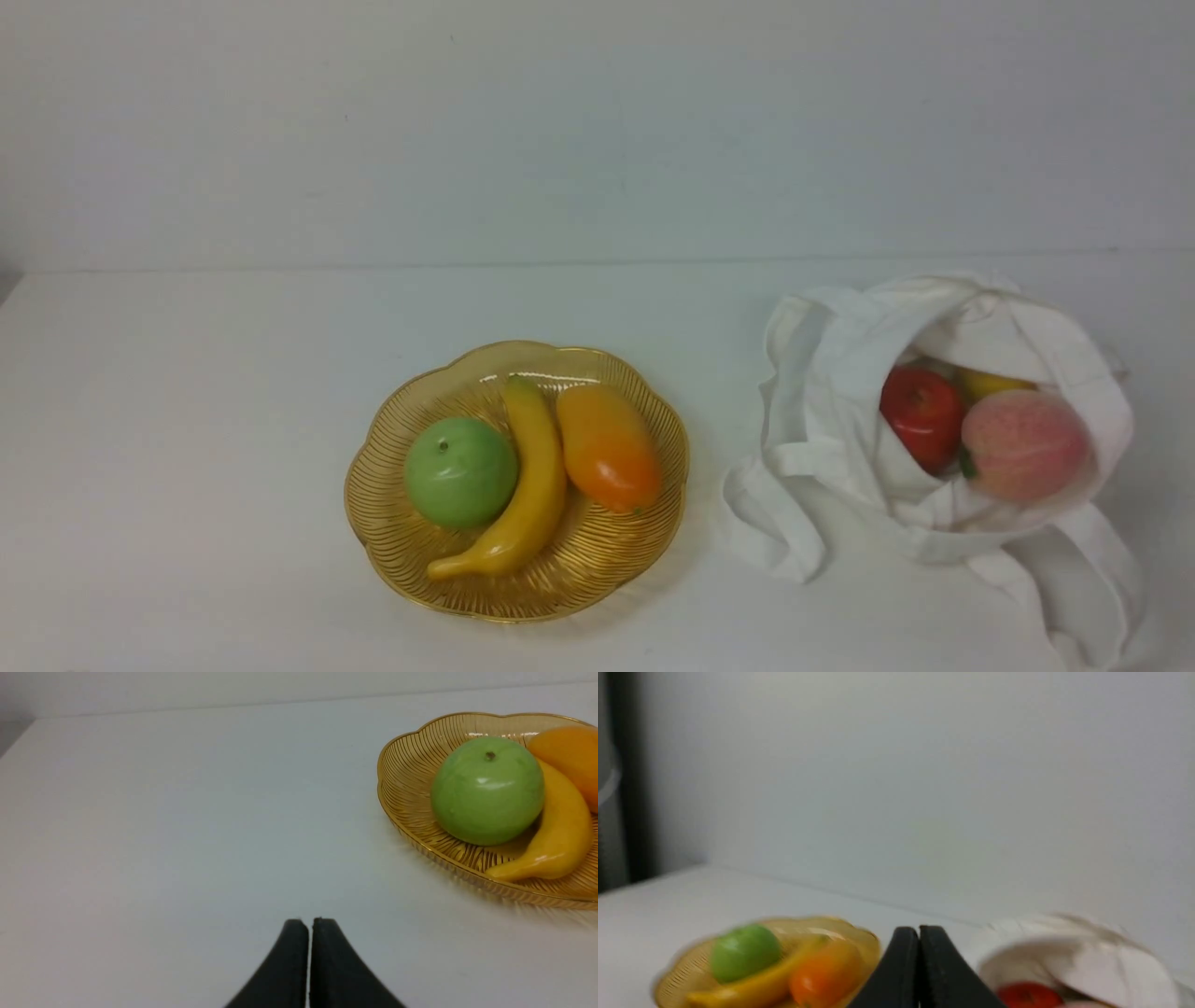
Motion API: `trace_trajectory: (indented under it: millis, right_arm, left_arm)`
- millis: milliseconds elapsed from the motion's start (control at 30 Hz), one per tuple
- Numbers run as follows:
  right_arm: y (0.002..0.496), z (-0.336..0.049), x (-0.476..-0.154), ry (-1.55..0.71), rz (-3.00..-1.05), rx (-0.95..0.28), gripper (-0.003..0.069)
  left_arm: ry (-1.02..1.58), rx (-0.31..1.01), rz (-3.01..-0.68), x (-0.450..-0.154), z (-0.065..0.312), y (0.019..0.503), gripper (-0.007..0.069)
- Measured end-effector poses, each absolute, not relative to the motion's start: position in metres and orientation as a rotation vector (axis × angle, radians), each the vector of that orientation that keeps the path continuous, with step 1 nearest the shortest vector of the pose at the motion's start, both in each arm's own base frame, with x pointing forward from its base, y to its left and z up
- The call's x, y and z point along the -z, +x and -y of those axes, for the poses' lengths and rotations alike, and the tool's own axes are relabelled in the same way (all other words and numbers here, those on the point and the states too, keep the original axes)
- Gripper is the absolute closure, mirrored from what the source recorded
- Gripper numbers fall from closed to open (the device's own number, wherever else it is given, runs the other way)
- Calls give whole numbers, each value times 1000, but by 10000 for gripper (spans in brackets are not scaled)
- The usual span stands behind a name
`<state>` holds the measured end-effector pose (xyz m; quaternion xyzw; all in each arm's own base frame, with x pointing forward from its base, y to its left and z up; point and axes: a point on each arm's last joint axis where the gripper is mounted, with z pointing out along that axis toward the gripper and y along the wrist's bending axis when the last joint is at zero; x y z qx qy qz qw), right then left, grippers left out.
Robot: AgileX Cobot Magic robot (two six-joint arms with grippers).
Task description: Take the fruit out of the cloth bag on the white table and place them on a plate.
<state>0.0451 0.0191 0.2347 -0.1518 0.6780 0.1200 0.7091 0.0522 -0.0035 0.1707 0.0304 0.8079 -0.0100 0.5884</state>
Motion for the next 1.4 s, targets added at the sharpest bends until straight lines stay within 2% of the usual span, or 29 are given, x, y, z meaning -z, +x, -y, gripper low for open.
trace_trajectory:
  millis: [167,300,467,1400]
  right_arm:
    - [47,-9,-215,-252,-1733,-52,673]
    - [49,-5,-202,-191,-1794,22,673]
    - [53,-5,-180,-170,-1809,16,673]
    - [54,-4,-181,-150,-1779,11,673]
  left_arm:
    - [71,23,-1882,-171,4,52,633]
    - [71,23,-1882,-171,4,52,633]
    - [71,23,-1880,-171,4,52,633]
    - [71,23,-1881,-171,4,52,633]
